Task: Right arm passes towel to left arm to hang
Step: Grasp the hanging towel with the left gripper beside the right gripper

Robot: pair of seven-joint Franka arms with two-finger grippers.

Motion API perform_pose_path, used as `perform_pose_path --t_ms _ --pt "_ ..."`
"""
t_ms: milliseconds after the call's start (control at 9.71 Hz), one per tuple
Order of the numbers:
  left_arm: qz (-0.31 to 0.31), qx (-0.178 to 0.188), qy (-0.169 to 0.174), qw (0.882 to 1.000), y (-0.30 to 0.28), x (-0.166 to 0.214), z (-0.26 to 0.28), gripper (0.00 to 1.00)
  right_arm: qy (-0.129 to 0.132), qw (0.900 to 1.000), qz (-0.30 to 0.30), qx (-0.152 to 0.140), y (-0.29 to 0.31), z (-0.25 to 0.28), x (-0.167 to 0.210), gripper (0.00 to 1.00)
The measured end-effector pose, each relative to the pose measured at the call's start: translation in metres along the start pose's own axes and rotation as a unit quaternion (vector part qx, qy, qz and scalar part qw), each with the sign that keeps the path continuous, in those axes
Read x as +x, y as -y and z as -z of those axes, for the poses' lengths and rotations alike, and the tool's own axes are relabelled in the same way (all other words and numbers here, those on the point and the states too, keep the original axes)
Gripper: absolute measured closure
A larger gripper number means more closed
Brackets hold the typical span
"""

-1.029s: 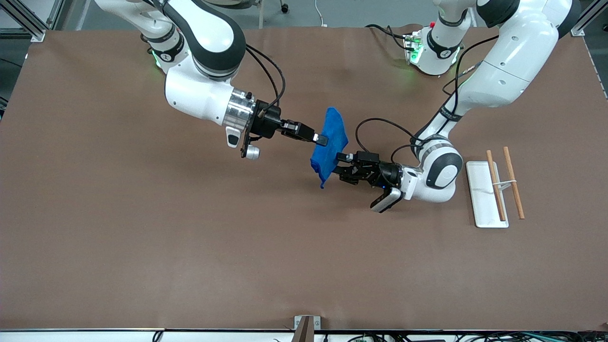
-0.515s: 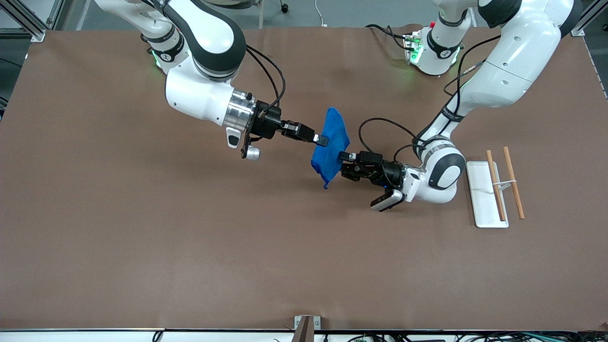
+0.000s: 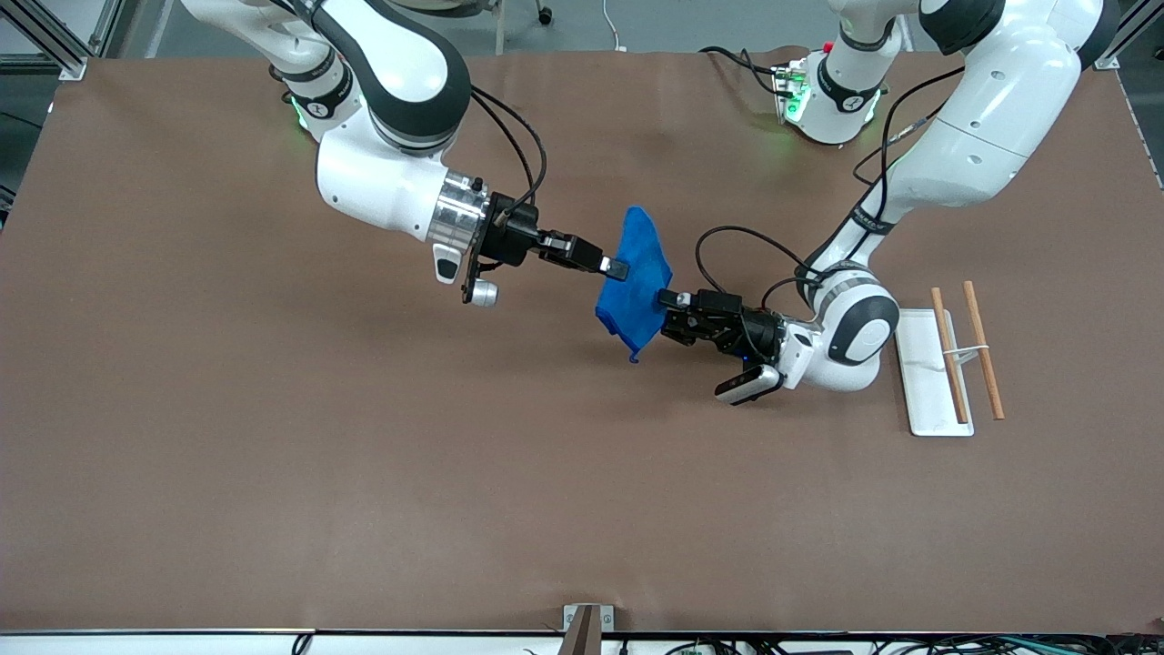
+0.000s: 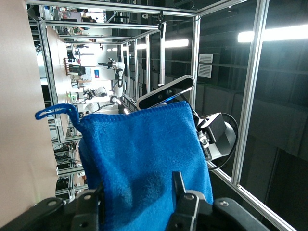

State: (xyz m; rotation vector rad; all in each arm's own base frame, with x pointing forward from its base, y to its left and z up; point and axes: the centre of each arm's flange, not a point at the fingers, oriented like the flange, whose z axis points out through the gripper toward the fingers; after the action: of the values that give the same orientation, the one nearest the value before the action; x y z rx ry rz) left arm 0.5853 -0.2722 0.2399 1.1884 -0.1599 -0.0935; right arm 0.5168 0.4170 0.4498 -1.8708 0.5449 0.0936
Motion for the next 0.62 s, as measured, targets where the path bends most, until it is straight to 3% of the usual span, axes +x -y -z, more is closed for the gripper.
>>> perform_pose_path --t_ms 103,309,618 --pt "0.0 -0.001 0.001 1.0 0.0 0.0 0.0 0.56 0.0 1.0 0.0 0.0 0.0 0.0 0.0 0.97" --pt "0.0 -0.002 0.002 1.0 0.0 -0.001 -0.001 0.88 0.0 1.0 0.0 0.001 0.001 0.0 0.0 0.97" --pt "0.015 -0.001 0.0 1.0 -0.014 0.005 0.004 0.97 0.0 1.0 0.0 0.002 0.002 0.0 0.0 0.97"
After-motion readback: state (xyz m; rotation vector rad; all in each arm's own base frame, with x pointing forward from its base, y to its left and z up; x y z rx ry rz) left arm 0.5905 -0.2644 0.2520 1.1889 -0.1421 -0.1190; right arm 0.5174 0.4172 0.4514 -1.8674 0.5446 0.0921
